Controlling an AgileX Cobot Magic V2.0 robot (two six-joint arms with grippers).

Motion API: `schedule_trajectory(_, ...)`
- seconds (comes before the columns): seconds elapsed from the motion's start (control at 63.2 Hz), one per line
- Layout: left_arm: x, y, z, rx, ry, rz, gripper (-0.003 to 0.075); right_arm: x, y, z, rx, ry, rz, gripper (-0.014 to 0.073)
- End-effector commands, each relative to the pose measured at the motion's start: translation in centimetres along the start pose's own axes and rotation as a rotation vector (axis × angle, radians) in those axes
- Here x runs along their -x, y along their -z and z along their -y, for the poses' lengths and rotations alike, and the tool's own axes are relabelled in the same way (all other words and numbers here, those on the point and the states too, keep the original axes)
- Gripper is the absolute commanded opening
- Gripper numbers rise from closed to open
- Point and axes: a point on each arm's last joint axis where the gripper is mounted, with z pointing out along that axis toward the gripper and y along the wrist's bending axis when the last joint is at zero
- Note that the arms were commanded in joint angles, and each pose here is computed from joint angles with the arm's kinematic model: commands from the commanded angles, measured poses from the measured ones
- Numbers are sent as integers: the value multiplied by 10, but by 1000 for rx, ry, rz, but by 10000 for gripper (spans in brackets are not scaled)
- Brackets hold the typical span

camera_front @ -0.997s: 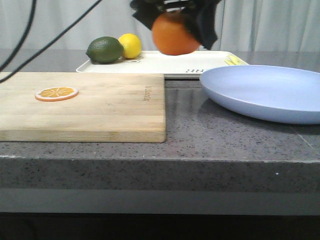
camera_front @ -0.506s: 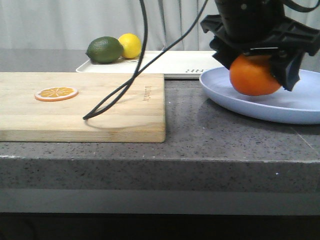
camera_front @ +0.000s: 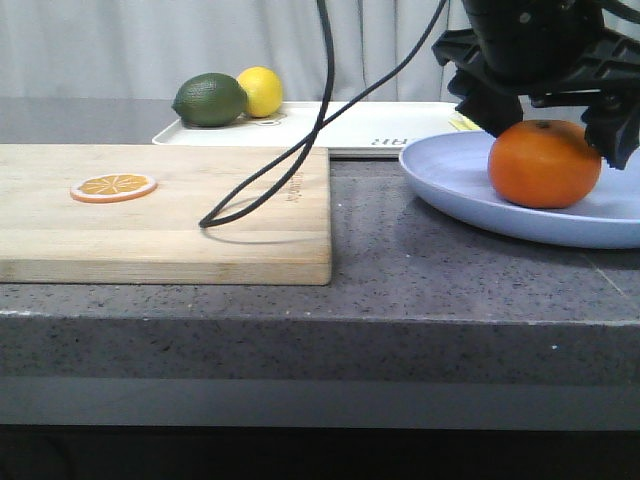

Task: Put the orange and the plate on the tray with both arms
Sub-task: 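Raise the open left gripper away from the plate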

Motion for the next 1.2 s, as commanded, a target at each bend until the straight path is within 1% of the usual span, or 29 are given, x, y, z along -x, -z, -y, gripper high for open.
schedule_trajectory(0.0,33,60,2,-8,11,144,608,13,3,0,-3,4,82,565)
schedule_trajectory(0.174,43,112,-7,5,38,147,608,13,3,0,-3,4,89,565)
schedule_trajectory(0.364,47,184,-15,25,72,190,608,14,3,0,-3,4,94,565)
schedule_trajectory(0.491,43,230,-19,96,44,213,607,14,3,0,-2,4,98,565)
schedule_trajectory(0.586,36,257,-23,147,37,230,608,14,3,0,-2,4,101,565)
schedule_trajectory(0.665,28,276,-25,154,44,238,607,14,3,0,-2,4,101,565)
schedule_trajectory(0.791,8,304,-34,180,70,238,608,14,3,0,-2,4,98,565)
schedule_trajectory(0.95,-26,332,-48,197,140,238,607,14,3,0,-2,4,98,565)
schedule_trajectory(1.187,-94,361,-64,254,270,304,608,14,3,0,-2,4,97,565)
